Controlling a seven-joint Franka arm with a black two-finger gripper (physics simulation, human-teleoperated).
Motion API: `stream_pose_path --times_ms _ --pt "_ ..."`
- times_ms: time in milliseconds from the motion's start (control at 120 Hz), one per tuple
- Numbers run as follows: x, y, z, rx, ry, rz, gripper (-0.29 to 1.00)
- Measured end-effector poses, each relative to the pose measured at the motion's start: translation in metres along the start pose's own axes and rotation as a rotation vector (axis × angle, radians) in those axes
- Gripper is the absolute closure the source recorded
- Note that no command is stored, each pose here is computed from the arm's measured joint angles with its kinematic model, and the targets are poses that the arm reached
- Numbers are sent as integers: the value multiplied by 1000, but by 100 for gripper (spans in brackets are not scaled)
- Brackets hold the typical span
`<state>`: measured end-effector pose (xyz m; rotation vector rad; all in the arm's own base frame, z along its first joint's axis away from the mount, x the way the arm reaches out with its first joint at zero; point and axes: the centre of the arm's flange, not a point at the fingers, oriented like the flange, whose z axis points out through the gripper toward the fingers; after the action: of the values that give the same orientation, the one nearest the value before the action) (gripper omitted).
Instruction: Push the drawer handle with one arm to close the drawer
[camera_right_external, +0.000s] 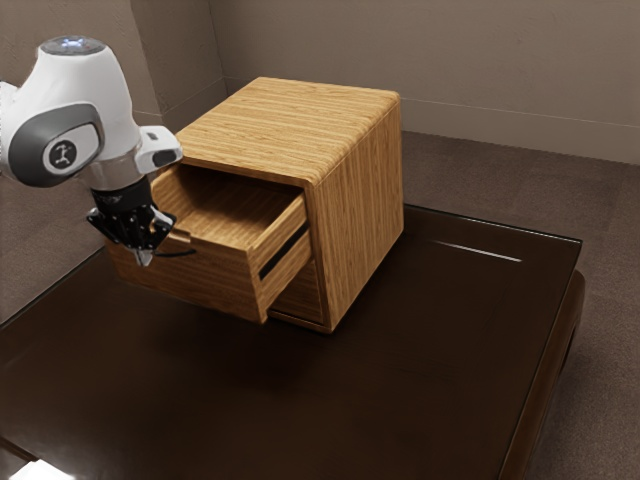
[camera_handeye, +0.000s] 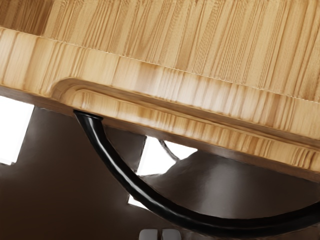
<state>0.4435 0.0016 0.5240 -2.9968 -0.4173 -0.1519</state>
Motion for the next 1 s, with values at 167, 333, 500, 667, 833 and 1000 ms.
stream_pose_path --times_ms 167,333,500,667,833,1000 --pt "4 16 -1 -3 54 28 79" --pt "17 22 10 22 90 46 78" --pt "27 26 10 33 165 69 79" --pt "38 34 17 33 221 93 79" --pt "54 44 26 33 272 119 79" --pt "65 50 25 32 327 141 79"
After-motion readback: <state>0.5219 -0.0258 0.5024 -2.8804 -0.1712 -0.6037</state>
